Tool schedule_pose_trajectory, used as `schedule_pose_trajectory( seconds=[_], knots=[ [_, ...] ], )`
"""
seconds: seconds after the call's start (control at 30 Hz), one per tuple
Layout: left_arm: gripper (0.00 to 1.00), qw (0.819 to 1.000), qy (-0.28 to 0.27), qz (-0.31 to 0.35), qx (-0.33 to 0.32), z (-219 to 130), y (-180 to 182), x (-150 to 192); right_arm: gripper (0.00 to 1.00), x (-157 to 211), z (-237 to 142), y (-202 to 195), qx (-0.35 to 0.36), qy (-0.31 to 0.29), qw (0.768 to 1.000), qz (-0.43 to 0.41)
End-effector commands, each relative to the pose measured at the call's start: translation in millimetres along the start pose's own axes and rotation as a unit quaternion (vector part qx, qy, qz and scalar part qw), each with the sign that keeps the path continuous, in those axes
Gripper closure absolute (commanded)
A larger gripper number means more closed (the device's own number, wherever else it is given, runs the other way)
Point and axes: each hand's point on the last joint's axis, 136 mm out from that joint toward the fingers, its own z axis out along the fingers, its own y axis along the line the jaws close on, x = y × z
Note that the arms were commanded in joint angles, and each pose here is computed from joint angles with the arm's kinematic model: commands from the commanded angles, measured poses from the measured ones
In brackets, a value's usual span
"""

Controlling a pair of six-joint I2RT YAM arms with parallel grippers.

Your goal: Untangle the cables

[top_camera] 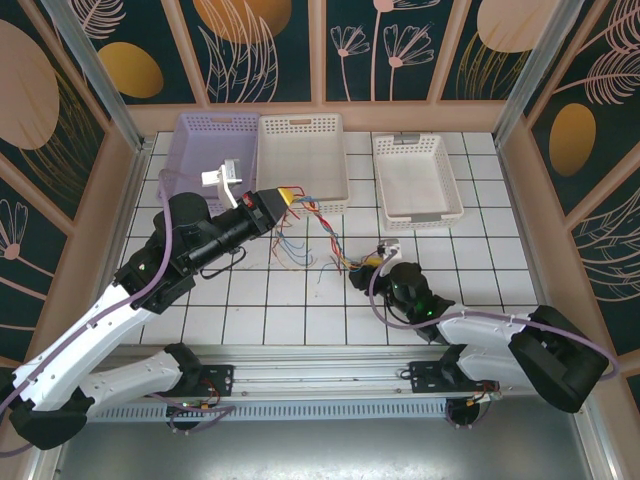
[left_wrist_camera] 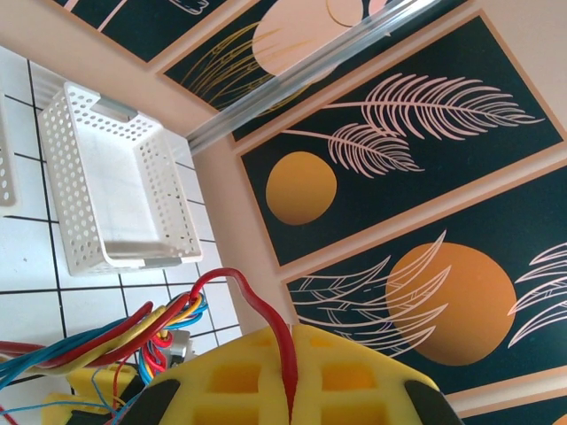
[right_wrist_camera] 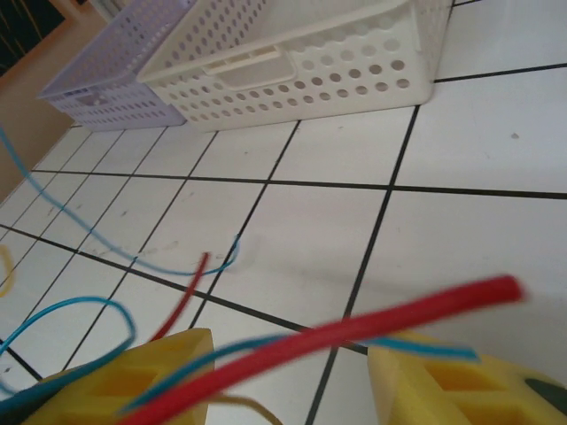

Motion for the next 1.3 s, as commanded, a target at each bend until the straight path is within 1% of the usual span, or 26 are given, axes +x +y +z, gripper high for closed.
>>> schedule_pose_trajectory(
  seconds=[0.0,0.07,0.2,0.23,0.37,0.53,0.67,0.83,0.93,0.97,1.07,1.27],
  knots=[
    [1.00,0.999,-0.013,-0.005,0.041,-6.3,-23.0,-9.8,0.59,-7.5,1.8,13.5,-0.025,-0.016,0.999,-0.014],
    [1.00,0.999,-0.015,-0.005,0.044,-8.1,-25.2,-11.3,0.69,-5.7,2.4,13.1,-0.023,-0.015,1.000,-0.015],
    [1.00,0.999,-0.025,0.004,0.037,-17.1,-26.5,-15.6,0.95,-7.6,-2.6,2.1,0.005,-0.026,1.000,-0.007],
    [1.00,0.999,-0.028,0.008,0.032,-19.3,-25.0,-16.9,1.00,-8.5,-4.4,-1.8,0.014,-0.029,0.999,-0.003],
    [1.00,0.998,-0.043,0.033,-0.011,-32.8,-10.2,-20.3,1.00,-5.2,-11.5,-25.9,0.065,-0.028,0.997,0.029],
    [1.00,0.992,-0.052,0.073,-0.084,-49.1,12.6,-24.6,1.00,12.1,-20.2,-59.1,0.120,-0.009,0.989,0.083],
    [1.00,0.979,-0.062,0.118,-0.156,-68.3,31.7,-32.6,1.00,24.2,-29.8,-84.8,0.166,0.003,0.979,0.120],
    [1.00,0.961,-0.078,0.155,-0.216,-94.6,43.5,-44.2,1.00,26.8,-44.5,-108.3,0.197,-0.004,0.965,0.171],
    [1.00,0.955,-0.092,0.166,-0.227,-108.9,39.4,-52.4,1.00,24.5,-55.3,-120.3,0.219,-0.014,0.954,0.206],
    [1.00,0.952,-0.098,0.172,-0.233,-114.6,38.5,-56.0,1.00,24.0,-61.5,-130.0,0.238,-0.020,0.945,0.223],
    [1.00,0.943,-0.120,0.186,-0.250,-130.5,35.7,-67.1,1.00,22.9,-75.1,-146.3,0.262,-0.034,0.927,0.266],
    [1.00,0.926,-0.139,0.208,-0.284,-151.4,39.9,-77.3,1.00,18.1,-96.9,-167.7,0.285,-0.062,0.901,0.323]
  ],
)
